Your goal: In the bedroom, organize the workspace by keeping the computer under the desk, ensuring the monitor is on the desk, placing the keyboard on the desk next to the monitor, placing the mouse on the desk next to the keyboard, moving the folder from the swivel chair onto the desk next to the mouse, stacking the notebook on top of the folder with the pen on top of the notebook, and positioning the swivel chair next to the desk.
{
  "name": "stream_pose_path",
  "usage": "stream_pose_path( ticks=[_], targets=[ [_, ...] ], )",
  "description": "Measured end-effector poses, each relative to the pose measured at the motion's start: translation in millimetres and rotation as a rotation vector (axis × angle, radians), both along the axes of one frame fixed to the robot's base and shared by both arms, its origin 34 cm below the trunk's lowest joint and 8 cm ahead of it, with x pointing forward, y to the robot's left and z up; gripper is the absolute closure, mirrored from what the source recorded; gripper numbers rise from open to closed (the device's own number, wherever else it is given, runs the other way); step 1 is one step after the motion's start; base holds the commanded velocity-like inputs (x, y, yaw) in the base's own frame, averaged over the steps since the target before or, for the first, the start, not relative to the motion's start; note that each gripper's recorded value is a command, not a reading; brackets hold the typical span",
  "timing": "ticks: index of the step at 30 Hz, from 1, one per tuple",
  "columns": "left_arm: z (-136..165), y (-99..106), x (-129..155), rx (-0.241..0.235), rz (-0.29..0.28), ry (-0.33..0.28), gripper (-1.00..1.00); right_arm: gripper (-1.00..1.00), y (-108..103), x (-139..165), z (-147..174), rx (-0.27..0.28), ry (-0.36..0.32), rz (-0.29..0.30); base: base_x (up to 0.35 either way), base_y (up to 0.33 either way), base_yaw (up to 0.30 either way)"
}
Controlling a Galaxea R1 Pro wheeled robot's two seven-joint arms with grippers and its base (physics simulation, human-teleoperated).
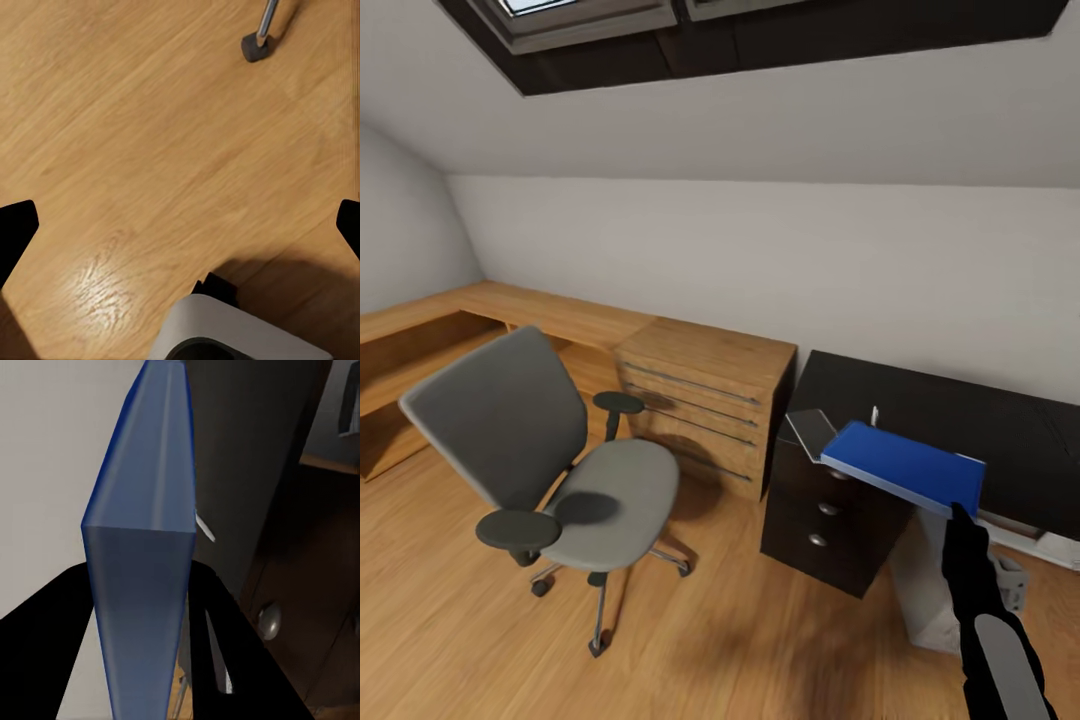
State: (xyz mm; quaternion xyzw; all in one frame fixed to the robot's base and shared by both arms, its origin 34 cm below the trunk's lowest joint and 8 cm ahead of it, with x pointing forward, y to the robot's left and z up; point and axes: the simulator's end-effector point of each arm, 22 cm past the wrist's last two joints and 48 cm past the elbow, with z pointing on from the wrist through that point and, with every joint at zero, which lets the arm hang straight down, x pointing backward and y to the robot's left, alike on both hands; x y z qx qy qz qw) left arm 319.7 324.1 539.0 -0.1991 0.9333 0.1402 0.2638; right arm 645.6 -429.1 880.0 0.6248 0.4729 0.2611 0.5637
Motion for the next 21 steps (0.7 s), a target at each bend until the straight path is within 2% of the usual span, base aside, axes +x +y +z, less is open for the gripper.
stream_pose_path(
  ticks=[7, 21],
  targets=[
    [9.0, -4.0, -1.9, -0.005, 0.0, 0.004, -1.0, 1.0, -1.7, -1.4, 8.8, 0.0, 0.003, -0.004, 0.0, 0.0, -0.244],
    [7.3, -13.8, -3.0, -0.018, -0.011, 0.008, -1.0, 1.0, -6.4, -4.1, 4.3, 0.002, 0.013, -0.016, 0.0, 0.0, -0.25]
  ],
)
